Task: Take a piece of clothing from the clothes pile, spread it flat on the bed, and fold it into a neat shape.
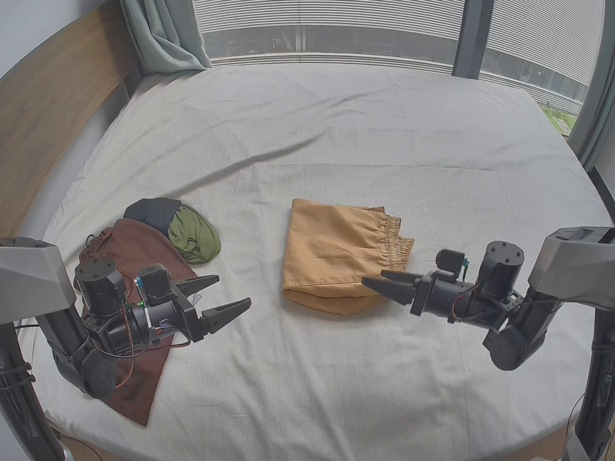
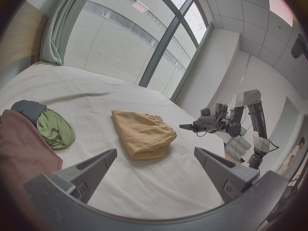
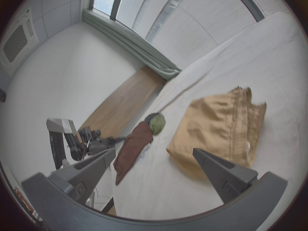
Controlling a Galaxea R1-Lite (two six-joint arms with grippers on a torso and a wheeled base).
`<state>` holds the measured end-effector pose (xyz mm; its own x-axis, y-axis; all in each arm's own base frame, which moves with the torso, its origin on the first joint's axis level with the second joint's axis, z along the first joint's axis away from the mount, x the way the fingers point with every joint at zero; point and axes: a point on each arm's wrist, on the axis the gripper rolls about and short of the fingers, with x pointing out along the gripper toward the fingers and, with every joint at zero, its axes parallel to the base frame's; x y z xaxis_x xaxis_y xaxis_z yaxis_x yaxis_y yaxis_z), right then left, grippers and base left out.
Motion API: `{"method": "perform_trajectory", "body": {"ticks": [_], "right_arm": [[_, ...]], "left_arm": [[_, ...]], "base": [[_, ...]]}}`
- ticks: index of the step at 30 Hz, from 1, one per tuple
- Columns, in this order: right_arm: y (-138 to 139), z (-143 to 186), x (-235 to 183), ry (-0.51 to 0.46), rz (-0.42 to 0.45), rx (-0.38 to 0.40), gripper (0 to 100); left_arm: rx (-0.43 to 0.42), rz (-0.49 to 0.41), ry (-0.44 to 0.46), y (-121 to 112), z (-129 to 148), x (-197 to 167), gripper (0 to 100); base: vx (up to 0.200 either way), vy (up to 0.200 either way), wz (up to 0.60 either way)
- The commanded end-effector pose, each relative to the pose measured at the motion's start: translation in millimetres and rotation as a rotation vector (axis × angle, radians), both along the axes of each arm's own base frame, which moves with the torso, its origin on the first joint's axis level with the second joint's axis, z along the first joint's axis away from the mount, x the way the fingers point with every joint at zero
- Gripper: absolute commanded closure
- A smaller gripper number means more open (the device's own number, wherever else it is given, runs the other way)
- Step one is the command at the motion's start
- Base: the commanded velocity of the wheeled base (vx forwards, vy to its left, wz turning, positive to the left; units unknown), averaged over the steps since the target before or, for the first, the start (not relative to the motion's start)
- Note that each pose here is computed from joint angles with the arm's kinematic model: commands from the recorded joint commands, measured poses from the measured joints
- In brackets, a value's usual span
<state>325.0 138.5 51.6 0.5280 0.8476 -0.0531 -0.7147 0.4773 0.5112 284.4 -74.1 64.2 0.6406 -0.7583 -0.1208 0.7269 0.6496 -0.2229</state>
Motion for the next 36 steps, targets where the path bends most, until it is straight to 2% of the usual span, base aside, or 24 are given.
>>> {"method": "perform_trajectory", "body": {"ticks": [1,7,10,14,24,25,28,30,31,33,35,36], "right_arm": [[3.7,7.3,30.7,-0.044,-0.022,0.067,0],[1.1,-33.8,59.3,-0.001,-0.066,0.056,0],[0.9,-46.3,67.3,0.003,-0.116,0.050,0],[0.1,-61.8,71.6,0.026,-0.129,0.041,0],[0.2,-54.8,68.8,0.028,-0.141,0.052,0],[-3.8,-34.6,59.5,0.010,-0.159,0.064,0],[-9.6,-7.5,47.3,-0.023,-0.162,0.075,0],[-15.1,31.2,32.2,-0.090,-0.171,0.103,0],[-16.2,38.5,28.9,-0.103,-0.172,0.108,0],[-22.1,80.4,2.3,-0.177,-0.209,0.146,0],[-28.2,100.2,-19.1,-0.217,-0.240,0.156,0],[-28.8,100.9,-20.7,-0.218,-0.244,0.155,0]], "left_arm": [[0.001,0.000,0.001,0.3,-0.5,0.0,0],[-0.002,0.002,0.001,0.7,0.0,0.7,0],[-0.002,0.000,0.001,0.2,0.0,0.6,0],[-0.001,0.000,0.004,0.0,-1.4,1.6,0],[-0.001,0.002,0.004,0.3,-0.7,0.4,0],[0.001,-0.002,-0.009,0.1,2.0,-1.0,0],[-0.006,-0.030,-0.036,-2.3,10.8,-5.9,0],[-0.026,-0.134,-0.046,-5.2,20.6,-19.5,0],[-0.028,-0.154,-0.044,-5.0,21.2,-21.8,0],[-0.043,-0.285,-0.060,-4.9,31.3,-40.2,0],[-0.056,-0.356,-0.105,-10.8,45.6,-52.7,0],[-0.056,-0.359,-0.111,-11.4,47.1,-53.6,0]], "base": [[0.000,0.000,0.00],[0.000,0.000,0.00],[0.000,0.000,0.00],[0.000,0.000,0.00],[0.000,0.000,0.00],[0.000,0.000,0.00],[0.000,0.000,0.00],[0.000,0.000,0.00],[0.000,0.000,0.00],[0.000,0.000,0.00],[0.000,0.000,0.00],[0.000,0.000,0.00]]}}
